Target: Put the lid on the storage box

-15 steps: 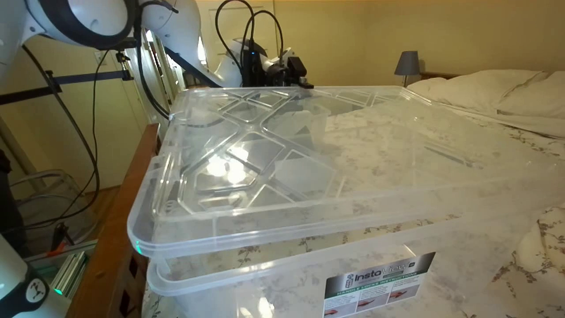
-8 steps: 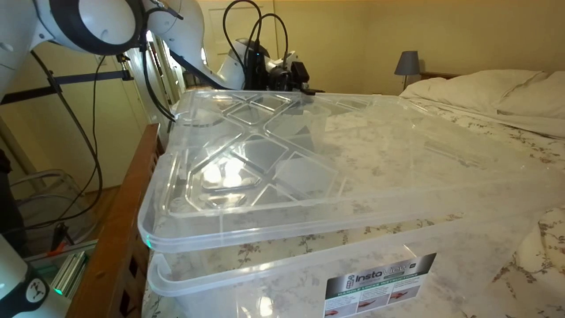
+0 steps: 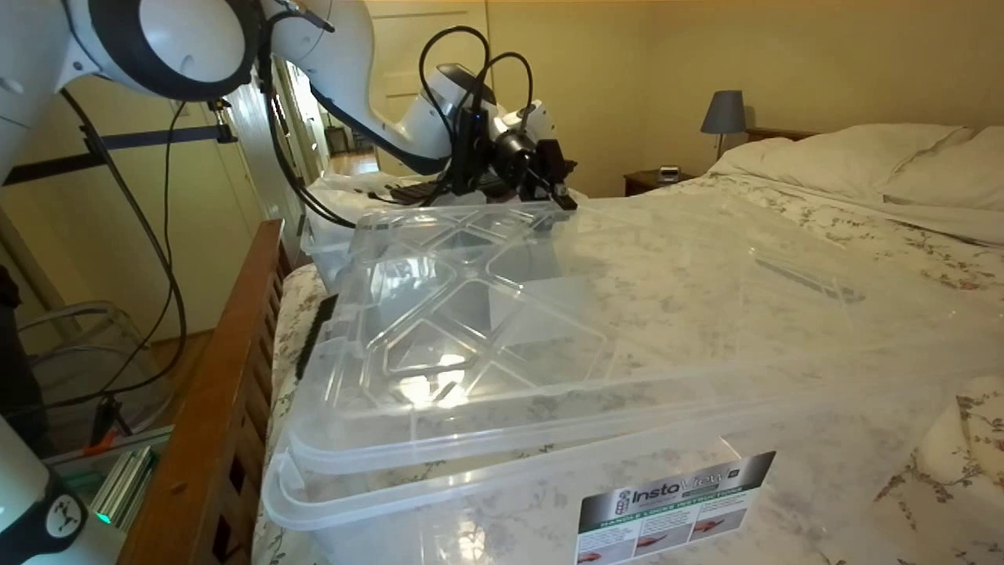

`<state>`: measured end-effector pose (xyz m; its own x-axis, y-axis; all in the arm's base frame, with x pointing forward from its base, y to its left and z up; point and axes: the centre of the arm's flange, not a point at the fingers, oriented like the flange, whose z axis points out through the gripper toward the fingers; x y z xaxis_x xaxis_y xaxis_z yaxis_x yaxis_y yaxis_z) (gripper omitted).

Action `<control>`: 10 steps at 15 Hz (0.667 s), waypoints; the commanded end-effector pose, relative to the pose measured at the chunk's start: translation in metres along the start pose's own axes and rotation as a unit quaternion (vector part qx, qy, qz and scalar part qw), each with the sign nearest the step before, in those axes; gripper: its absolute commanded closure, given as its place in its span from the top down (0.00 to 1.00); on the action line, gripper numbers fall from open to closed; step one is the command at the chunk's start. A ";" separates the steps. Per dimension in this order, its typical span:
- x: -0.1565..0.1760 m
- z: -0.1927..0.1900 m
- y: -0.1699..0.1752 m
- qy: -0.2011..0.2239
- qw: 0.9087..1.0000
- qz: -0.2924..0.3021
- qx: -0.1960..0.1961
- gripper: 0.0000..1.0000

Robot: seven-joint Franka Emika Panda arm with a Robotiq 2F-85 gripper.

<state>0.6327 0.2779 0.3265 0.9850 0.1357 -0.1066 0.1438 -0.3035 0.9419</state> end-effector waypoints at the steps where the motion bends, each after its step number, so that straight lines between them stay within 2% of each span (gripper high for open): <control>1: -0.001 0.010 0.012 -0.001 1.000 0.010 0.020 0.06; 9: -0.005 0.020 0.023 0.041 0.999 0.005 0.027 0.06; 10: -0.005 0.019 0.022 0.046 0.998 0.000 0.036 0.50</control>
<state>0.6456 0.2607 0.3357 0.9827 0.1715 -0.0703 0.1260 -0.3398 0.9320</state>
